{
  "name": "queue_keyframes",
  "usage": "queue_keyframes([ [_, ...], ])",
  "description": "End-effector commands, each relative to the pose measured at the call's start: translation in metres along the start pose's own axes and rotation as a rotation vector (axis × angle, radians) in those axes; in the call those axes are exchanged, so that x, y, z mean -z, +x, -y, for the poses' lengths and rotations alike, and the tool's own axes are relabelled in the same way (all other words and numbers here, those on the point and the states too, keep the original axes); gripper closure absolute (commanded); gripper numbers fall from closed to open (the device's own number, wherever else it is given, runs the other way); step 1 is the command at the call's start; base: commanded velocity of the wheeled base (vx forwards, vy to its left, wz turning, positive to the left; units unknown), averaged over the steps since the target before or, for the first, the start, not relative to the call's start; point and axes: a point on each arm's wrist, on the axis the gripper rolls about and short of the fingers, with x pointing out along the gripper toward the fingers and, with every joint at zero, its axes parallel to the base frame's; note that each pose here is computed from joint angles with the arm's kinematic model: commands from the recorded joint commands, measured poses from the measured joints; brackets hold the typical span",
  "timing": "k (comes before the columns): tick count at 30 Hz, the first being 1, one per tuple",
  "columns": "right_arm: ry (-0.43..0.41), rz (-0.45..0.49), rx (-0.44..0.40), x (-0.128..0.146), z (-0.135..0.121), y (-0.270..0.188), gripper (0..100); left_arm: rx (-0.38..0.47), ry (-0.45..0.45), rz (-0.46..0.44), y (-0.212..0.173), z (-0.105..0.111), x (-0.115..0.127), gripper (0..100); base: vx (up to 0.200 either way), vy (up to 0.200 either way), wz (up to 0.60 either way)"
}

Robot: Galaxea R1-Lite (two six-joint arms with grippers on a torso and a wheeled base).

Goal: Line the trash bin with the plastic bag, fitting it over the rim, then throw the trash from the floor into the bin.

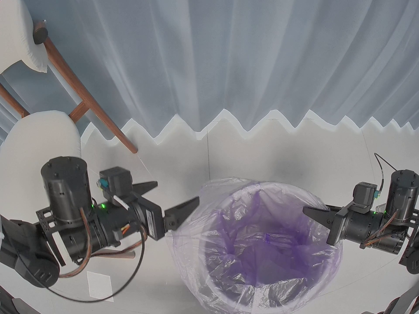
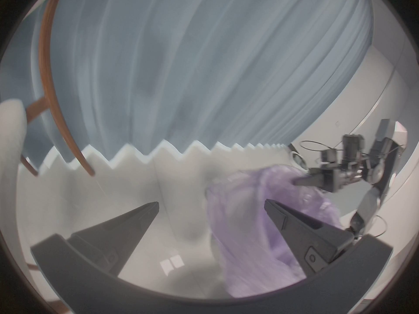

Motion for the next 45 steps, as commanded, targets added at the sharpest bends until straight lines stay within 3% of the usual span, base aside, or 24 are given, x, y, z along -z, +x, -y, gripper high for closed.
queue_keyframes([
  [1, 0.042, -0.021, 0.050, 0.000, 0.010, 0.016, 100, 0.111, -0.052, -0.056, -0.020, 0.024, 0.018, 0, 0.000, 0.000, 0.00],
  [6, 0.044, -0.005, 0.061, -0.002, 0.011, 0.020, 100, 0.137, -0.116, -0.124, -0.027, 0.033, 0.035, 0, 0.000, 0.000, 0.00],
  [11, 0.061, -0.001, 0.087, -0.005, 0.018, 0.026, 100, 0.129, -0.131, -0.111, -0.032, 0.030, 0.033, 0, 0.000, 0.000, 0.00],
  [23, 0.076, 0.064, 0.063, -0.011, 0.018, 0.035, 100, 0.101, -0.211, -0.187, -0.022, 0.027, 0.048, 0, 0.000, 0.000, 0.00],
  [34, 0.070, 0.079, 0.055, -0.013, 0.016, 0.033, 100, 0.033, -0.240, -0.104, 0.005, 0.006, 0.045, 0, 0.000, 0.000, 0.00],
  [35, 0.071, 0.079, 0.054, -0.013, 0.015, 0.032, 100, 0.040, -0.241, -0.099, 0.007, 0.007, 0.047, 100, 0.000, 0.000, 0.00],
  [45, 0.111, 0.110, 0.050, -0.020, 0.015, 0.031, 100, -0.001, -0.320, -0.089, 0.013, -0.001, 0.054, 100, 0.000, 0.000, 0.00],
])
